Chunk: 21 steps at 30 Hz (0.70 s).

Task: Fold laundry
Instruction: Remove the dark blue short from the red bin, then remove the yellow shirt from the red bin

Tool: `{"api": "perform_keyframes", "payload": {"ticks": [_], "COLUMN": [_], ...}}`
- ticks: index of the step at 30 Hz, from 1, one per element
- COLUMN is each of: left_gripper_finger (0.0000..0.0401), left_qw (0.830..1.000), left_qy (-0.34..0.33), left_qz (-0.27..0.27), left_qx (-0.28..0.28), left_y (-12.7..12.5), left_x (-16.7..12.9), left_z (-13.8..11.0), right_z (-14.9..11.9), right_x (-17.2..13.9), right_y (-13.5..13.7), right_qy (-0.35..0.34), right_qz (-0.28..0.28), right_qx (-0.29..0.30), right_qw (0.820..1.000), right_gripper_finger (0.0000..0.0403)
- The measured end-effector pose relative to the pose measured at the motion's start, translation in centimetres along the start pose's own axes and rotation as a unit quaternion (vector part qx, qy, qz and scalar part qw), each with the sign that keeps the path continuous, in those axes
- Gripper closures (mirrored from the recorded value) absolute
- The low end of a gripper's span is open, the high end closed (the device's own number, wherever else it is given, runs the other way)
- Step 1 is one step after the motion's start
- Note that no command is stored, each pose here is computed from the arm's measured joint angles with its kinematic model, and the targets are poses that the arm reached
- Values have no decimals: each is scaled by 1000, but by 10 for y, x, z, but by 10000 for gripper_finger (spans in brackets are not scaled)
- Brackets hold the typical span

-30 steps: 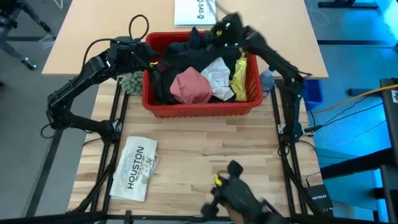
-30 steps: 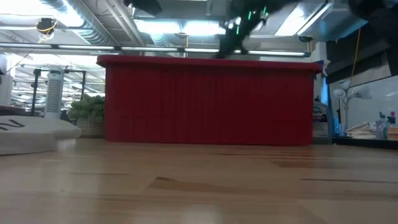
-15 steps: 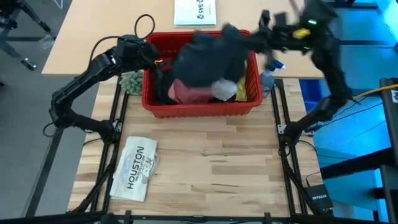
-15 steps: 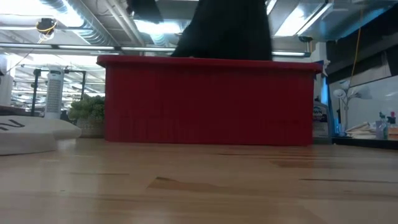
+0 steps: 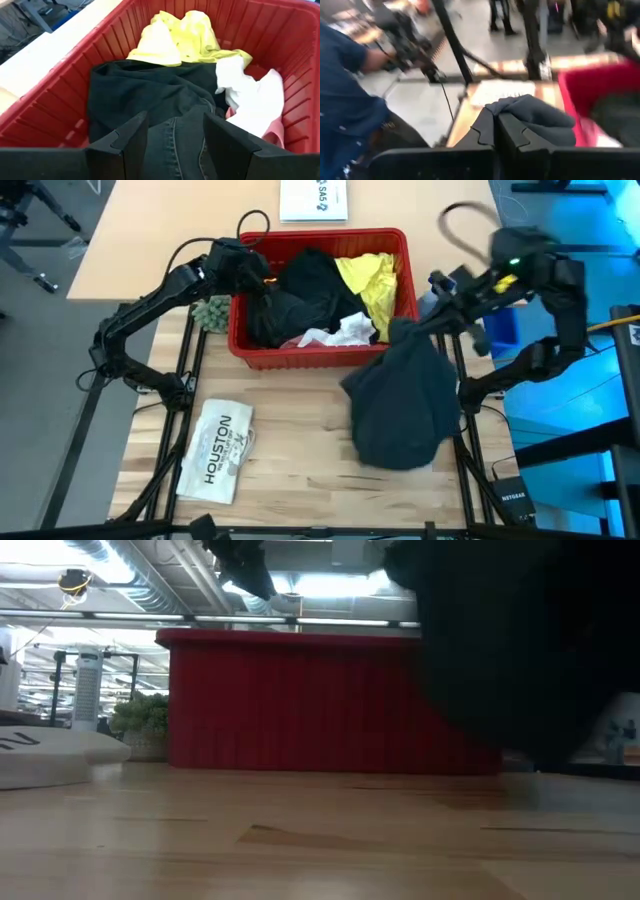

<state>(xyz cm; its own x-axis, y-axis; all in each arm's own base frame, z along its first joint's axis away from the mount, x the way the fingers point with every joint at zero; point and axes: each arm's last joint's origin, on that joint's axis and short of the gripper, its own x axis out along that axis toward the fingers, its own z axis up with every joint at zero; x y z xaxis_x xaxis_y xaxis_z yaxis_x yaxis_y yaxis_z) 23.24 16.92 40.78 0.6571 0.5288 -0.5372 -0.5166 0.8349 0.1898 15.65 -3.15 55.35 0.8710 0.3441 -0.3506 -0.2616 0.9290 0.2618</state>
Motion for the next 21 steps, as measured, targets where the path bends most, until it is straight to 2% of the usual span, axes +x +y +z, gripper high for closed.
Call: {"api": "perform_keyframes", "payload": {"ticks": [3, 5, 13, 15, 17, 19, 21], "left_gripper_finger": [219, 219, 219, 219, 219, 219, 219], "left_qw": [1000, 1000, 1000, 1000, 999, 999, 999], "left_qy": [-1, -2, 0, 5, 15, 23, 32], "left_qz": [-5, -9, -27, -30, -32, -34, -36], "left_qx": [-6, -10, -4, -1, 3, 10, 21], "left_y": [-3, -6, -18, -20, -20, -20, -21], "left_x": [0, 0, -1, -1, -2, -2, -2], "left_z": [1, 1, 2, 1, -1, -2, -4], "right_z": [-4, -6, -25, -30, -37, -46, -59], "right_x": [12, 21, 65, 76, 86, 100, 110], "right_y": [-9, -15, -49, -62, -85, -114, -150], "right_qy": [24, 33, 86, 90, 101, 114, 130], "right_qz": [-26, -27, -41, -104, -205, -277, -329], "right_qx": [7, -1, 7, 6, 2, -11, 9], "right_qw": [999, 999, 995, 990, 974, 954, 935], "right_gripper_finger": [392, 371, 209, 174, 152, 142, 142]}}
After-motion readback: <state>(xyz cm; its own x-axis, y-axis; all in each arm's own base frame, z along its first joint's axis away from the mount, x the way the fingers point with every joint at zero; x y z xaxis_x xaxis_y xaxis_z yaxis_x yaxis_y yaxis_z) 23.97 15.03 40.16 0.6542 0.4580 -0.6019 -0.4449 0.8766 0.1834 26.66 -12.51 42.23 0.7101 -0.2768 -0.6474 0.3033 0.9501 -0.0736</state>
